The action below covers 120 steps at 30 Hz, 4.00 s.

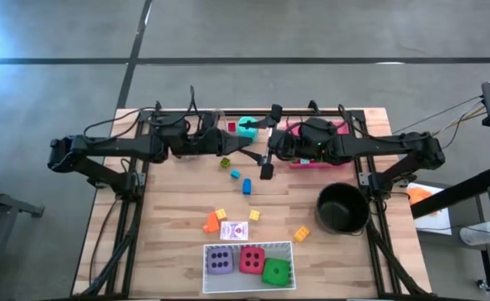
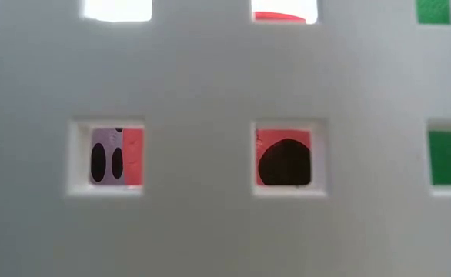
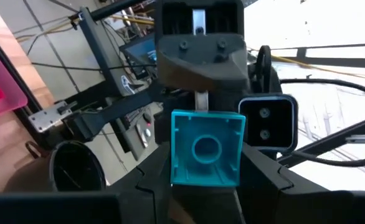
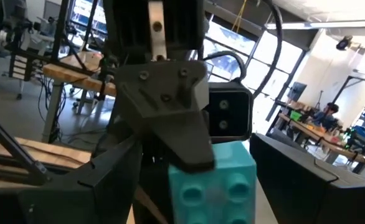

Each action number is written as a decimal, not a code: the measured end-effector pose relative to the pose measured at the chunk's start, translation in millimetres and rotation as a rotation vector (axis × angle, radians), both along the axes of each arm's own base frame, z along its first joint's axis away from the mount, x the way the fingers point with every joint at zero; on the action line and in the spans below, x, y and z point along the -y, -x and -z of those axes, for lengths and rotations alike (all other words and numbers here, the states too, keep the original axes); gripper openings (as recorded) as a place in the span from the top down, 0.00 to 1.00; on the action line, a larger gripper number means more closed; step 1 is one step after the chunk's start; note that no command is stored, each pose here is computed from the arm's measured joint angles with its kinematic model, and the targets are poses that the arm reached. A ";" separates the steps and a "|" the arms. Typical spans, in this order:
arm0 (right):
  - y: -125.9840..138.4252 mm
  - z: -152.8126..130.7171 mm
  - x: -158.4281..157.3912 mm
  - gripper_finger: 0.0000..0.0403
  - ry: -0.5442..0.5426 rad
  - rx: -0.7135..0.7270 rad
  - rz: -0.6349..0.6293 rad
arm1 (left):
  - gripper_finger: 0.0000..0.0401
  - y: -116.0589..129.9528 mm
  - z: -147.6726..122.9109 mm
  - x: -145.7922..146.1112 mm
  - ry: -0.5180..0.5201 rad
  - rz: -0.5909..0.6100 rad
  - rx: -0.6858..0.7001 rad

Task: Pick & Place Toys
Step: Put the light blue game piece into the red bin

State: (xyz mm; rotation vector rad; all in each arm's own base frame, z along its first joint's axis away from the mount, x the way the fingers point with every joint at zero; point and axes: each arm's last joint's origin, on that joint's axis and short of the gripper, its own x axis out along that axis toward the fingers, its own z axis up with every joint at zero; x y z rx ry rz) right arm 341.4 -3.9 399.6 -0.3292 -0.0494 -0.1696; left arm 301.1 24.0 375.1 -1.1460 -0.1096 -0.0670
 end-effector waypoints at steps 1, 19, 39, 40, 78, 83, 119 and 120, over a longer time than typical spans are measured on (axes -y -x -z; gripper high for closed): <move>0.1 -0.1 0.0 0.28 -0.008 0.002 -0.001 | 0.67 -0.3 0.2 0.0 0.000 0.002 0.000; 5.7 -2.6 0.7 0.63 0.004 -0.020 0.024 | 0.67 4.9 -4.6 -3.0 -0.006 0.009 0.016; 18.5 -14.2 0.8 0.68 -0.072 0.019 0.016 | 0.21 13.4 -12.1 -3.1 -0.147 -0.013 0.040; 20.3 -15.7 1.4 0.68 -0.080 0.024 0.018 | 0.21 15.2 -13.4 -3.0 -0.166 -0.016 0.042; 106.5 143.8 123.1 0.68 -1.078 -0.857 0.841 | 0.38 56.9 21.9 -2.9 -0.130 -0.107 -0.544; 106.0 169.1 126.4 0.68 -1.097 -0.894 0.874 | 0.43 56.9 21.9 -2.9 -0.127 -0.108 -0.544; 101.4 226.2 139.6 0.68 -1.175 -0.974 0.907 | 0.46 56.6 22.4 -2.8 -0.119 -0.106 -0.544; 101.4 226.3 139.6 0.68 -1.173 -0.976 0.906 | 0.46 56.6 22.4 -2.8 -0.119 -0.106 -0.544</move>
